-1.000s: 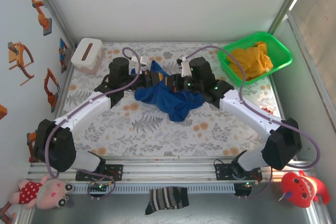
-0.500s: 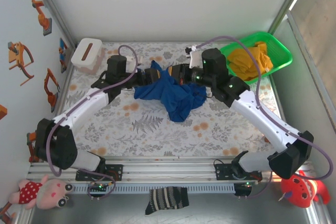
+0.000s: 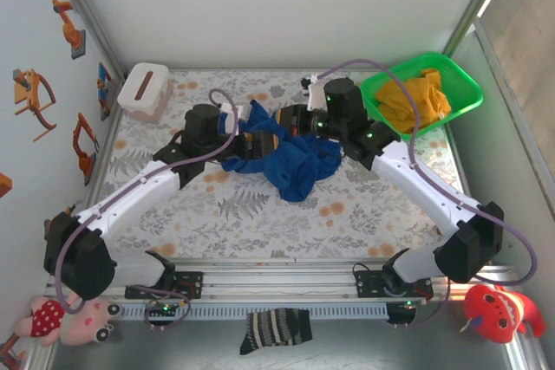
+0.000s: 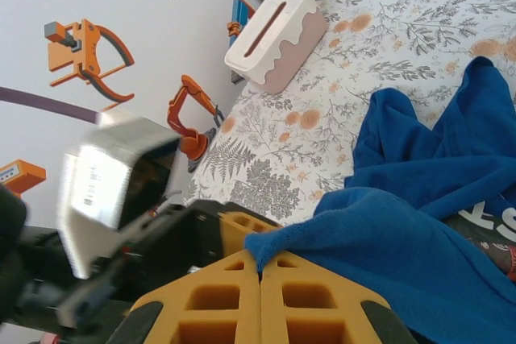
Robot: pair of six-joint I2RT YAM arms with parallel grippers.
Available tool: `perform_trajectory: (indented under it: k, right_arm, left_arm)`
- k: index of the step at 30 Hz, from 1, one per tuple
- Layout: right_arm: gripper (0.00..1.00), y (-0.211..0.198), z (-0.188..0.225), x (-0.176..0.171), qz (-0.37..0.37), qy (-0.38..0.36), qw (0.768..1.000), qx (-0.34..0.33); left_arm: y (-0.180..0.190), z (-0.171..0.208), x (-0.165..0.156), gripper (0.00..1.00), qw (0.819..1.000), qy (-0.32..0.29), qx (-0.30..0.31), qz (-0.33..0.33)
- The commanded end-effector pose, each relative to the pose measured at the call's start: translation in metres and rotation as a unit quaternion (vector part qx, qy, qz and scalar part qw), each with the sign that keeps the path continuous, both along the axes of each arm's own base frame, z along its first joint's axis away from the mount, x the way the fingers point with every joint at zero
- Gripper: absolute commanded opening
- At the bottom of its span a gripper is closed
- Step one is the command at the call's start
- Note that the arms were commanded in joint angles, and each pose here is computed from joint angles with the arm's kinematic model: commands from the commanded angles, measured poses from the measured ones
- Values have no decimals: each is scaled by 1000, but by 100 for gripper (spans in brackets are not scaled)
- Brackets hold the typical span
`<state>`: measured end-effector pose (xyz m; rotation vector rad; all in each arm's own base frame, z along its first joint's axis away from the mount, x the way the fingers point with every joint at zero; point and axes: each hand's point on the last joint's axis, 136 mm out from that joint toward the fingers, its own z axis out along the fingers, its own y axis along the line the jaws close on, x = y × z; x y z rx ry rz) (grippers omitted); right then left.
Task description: Fold the inside-out t-shirt
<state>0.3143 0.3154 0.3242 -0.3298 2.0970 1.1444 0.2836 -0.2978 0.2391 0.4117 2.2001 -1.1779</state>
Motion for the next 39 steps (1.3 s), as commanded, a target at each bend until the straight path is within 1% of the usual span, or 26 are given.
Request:
perform_trajectory:
  k: [1,6,12,17,19,20,21,23,24,25,26,28,29,31,34,36,39]
  right_arm:
    - [0,5,9,5,2,-6,1000,24]
    - [0,9,6,7,4,2,999,32]
    - [0,11,0,10,3,6,1000,29]
    - [0,13,1,11,5,6,999,35]
    - [0,13,2,10,6,5,999,38]
    - [0,13,2,11,5,5,999,38]
    - [0,13,3,11,5,4,999,38]
    - [0,13,5,11,4,2,999,40]
    - [0,12,4,13,2,5,999,40]
    - [0,9,4,14,-3,6,999,40]
    - [0,5,3,17,-8,7,999,38]
    - [22,-12,-4,23,-29,10,999,33]
    - [28,-22,-9,26,-39,11,999,28]
    - [38,-39,-22,28,-49,9,999,13]
    - [47,-50,-39,19,-38,-8,999,-25]
    - [49,-51,-48,13,-21,-16,999,-43]
    - [53,-49,-56,9,-3,-24,998,-53]
  left_arm:
    - [-10,9,11,78,1000,-29,-3,-3]
    - [-18,12,23,79,999,-30,-15,7]
    - [-21,21,14,82,999,-38,-31,-4]
    - [-17,21,17,82,998,-39,-34,20]
    - [-18,15,22,76,999,-34,-28,25]
    - [-19,13,23,69,999,-31,-27,25]
    - [-21,10,25,57,999,-30,-25,24]
    - [-22,6,28,28,999,-31,-22,26]
    - [-21,6,29,15,999,-34,-23,27]
    - [-20,7,30,5,999,-37,-25,27]
    - [-19,10,31,0,998,-40,-29,26]
    - [-16,18,31,0,998,-42,-42,22]
    - [-15,21,31,0,998,-43,-48,19]
    - [-10,27,30,0,997,-43,-57,13]
    - [-5,34,28,0,997,-40,-73,5]
    - [-1,38,27,0,996,-37,-83,0]
    - [2,44,25,0,995,-40,-90,-6]
